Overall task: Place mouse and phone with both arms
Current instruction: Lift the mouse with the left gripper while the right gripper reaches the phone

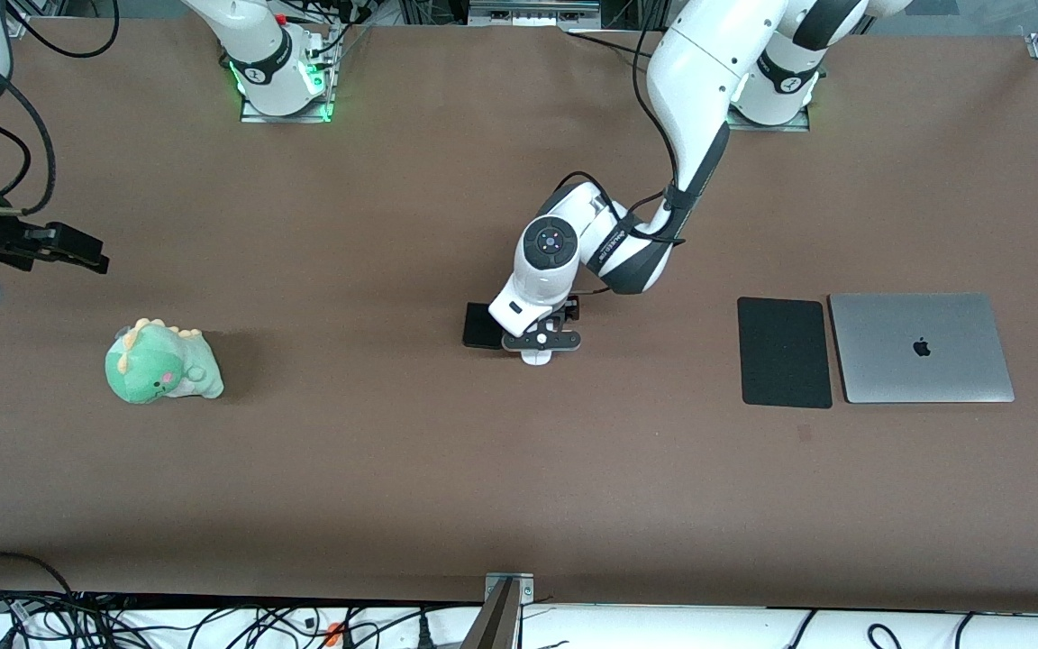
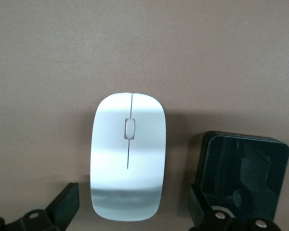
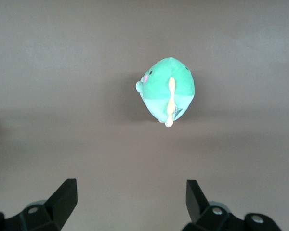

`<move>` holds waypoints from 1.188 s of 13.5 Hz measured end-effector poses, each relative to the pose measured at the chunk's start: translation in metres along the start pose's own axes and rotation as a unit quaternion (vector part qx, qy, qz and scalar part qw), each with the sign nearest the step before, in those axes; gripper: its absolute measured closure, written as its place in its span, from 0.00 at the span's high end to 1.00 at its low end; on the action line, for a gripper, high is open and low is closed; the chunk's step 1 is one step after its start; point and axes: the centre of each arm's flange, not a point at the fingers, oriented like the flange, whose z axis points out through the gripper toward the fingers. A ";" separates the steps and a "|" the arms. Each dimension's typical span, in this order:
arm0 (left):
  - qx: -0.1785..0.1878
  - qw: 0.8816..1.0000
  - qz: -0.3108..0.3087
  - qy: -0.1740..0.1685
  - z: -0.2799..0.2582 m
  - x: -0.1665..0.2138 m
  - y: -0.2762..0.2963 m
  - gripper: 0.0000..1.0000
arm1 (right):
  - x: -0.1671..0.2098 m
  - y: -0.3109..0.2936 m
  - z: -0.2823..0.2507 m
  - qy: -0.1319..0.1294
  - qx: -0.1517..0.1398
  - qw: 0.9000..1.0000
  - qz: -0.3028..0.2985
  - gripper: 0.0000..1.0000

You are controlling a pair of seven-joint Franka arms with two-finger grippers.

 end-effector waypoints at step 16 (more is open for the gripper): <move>0.008 1.000 -0.005 0.005 0.009 0.005 -0.005 0.63 | 0.043 -0.109 0.127 -0.027 0.003 0.999 -0.021 1.00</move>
